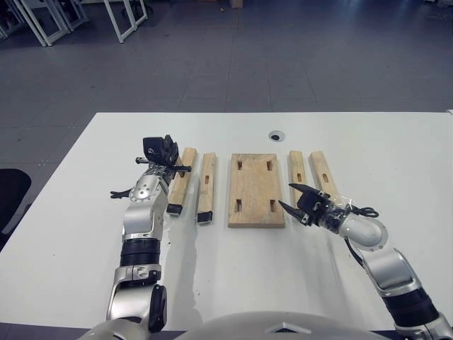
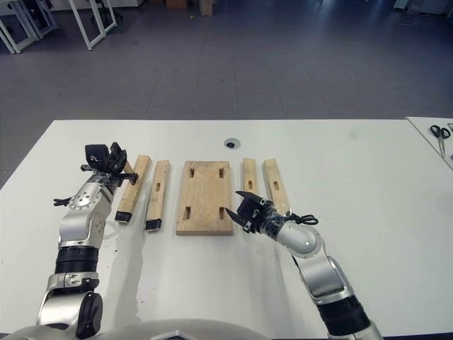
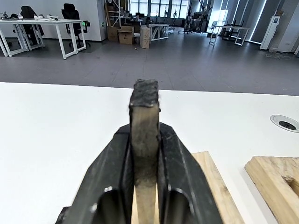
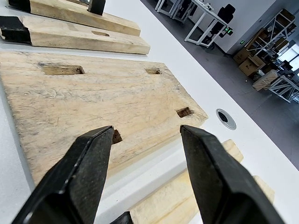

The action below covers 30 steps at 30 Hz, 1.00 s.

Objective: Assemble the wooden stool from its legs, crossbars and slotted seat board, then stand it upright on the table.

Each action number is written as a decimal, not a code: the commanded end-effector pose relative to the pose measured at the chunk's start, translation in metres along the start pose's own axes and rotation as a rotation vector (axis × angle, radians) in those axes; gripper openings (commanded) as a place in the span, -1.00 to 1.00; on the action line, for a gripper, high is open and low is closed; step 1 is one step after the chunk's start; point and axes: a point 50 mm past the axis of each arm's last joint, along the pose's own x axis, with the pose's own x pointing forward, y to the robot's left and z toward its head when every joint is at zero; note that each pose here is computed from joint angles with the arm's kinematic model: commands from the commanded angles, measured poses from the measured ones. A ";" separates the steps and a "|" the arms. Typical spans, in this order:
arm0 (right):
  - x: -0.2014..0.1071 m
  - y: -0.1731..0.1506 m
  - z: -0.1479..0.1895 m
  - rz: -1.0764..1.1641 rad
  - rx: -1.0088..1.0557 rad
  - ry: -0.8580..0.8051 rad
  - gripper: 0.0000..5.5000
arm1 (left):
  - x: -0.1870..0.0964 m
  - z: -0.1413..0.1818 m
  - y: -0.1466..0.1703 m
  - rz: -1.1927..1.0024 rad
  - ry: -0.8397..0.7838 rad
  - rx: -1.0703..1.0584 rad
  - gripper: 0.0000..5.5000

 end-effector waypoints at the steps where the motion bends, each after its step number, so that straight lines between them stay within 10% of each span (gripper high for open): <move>1: 0.001 -0.002 0.000 0.006 -0.023 0.003 -0.04 | -0.004 0.008 -0.003 0.003 -0.021 -0.016 -0.65; 15: 0.007 0.001 0.002 -0.006 -0.019 0.000 -0.04 | 0.005 0.168 0.008 -0.044 -0.525 -0.025 -0.52; 20: 0.006 0.002 -0.001 -0.011 -0.020 0.012 -0.04 | 0.027 0.127 0.009 -0.061 -0.350 -0.022 -0.52; 26: 0.008 0.002 -0.001 -0.020 -0.020 0.015 -0.04 | 0.036 0.004 0.011 -0.095 0.071 0.063 -0.52; 30: 0.008 0.002 -0.001 -0.025 -0.019 0.015 -0.04 | 0.038 0.004 0.028 -0.031 0.056 0.101 -0.52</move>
